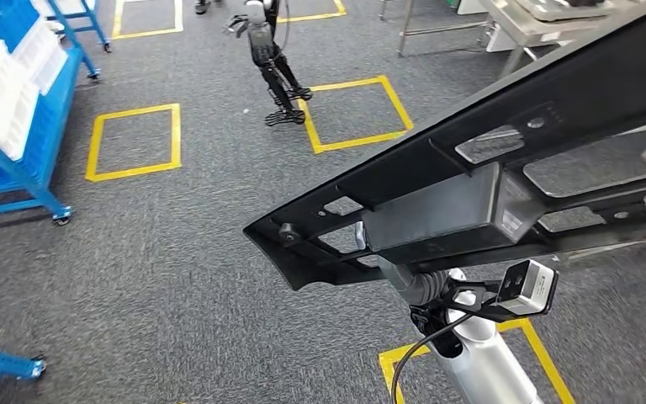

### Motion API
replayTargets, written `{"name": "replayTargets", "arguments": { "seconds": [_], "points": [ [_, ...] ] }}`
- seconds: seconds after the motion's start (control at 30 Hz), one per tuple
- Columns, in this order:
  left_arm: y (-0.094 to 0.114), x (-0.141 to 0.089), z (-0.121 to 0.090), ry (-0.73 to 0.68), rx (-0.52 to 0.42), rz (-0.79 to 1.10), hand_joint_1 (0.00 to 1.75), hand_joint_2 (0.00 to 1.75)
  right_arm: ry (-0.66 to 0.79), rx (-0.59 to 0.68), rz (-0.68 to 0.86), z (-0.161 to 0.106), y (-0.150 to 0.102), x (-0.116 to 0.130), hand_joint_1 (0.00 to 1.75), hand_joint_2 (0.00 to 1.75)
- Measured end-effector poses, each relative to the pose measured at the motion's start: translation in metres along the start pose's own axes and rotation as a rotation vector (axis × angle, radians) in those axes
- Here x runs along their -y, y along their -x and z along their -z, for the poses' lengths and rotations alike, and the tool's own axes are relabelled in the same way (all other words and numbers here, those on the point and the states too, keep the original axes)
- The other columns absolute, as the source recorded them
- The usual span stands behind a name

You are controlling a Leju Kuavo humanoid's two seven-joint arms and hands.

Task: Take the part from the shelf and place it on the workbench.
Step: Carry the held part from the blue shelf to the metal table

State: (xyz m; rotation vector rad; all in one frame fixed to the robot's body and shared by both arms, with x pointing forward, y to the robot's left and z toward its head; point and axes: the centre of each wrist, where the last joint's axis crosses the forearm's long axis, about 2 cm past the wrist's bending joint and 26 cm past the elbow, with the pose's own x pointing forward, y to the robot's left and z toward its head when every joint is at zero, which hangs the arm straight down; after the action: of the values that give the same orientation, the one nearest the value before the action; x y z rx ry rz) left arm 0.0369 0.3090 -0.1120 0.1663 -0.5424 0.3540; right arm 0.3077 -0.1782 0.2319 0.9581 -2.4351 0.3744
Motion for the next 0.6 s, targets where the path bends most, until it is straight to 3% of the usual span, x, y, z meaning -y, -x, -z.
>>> {"name": "replayTargets", "arguments": {
  "seconds": [0.6],
  "points": [
    [-0.0006, 0.0034, 0.0000, 0.013, -0.008, 0.002, 0.00, 1.75, 0.020, -0.001, -0.007, -0.0064, -0.0030, 0.0003, 1.75, 1.75]
  ]
}}
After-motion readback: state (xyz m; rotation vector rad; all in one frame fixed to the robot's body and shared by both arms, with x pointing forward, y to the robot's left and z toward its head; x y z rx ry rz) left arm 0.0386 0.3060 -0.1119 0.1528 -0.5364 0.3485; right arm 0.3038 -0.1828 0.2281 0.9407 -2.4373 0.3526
